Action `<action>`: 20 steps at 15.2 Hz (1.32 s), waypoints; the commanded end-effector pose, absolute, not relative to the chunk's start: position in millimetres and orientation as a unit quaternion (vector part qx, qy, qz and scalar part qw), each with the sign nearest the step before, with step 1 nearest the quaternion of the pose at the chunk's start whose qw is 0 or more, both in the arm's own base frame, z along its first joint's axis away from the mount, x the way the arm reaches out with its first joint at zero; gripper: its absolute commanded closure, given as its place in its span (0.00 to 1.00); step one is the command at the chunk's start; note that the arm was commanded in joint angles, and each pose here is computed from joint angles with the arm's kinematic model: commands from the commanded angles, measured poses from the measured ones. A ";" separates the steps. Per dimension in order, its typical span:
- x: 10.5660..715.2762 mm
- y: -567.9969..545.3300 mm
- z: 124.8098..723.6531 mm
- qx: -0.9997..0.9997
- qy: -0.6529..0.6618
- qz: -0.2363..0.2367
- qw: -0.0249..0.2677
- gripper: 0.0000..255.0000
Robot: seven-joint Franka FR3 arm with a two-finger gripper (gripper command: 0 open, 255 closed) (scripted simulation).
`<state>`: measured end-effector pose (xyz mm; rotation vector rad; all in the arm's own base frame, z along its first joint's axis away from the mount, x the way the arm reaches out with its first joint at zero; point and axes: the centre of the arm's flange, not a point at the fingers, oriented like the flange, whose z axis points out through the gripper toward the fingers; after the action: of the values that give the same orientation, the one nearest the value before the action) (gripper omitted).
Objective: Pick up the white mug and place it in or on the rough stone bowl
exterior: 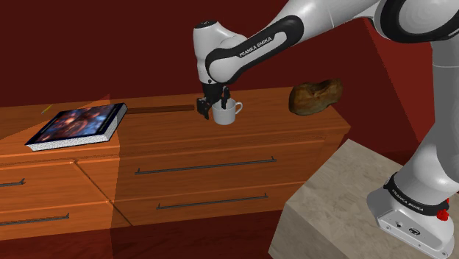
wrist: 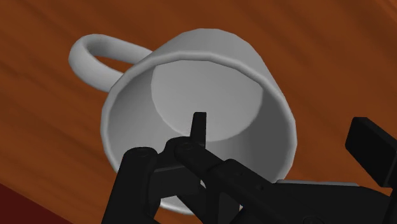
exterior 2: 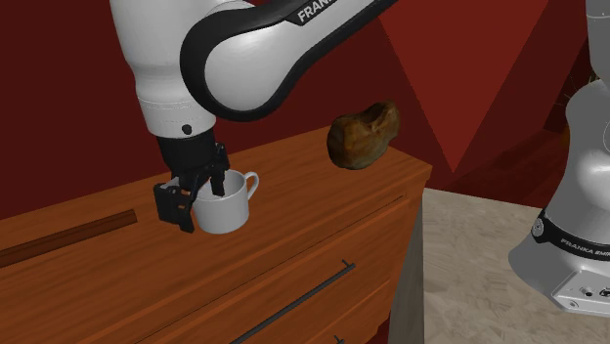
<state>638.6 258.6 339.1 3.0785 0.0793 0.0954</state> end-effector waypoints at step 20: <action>638.6 258.6 391.9 0.999 0.026 0.031 0.030 1.00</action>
<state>638.7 259.0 386.4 3.0785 0.0790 0.0955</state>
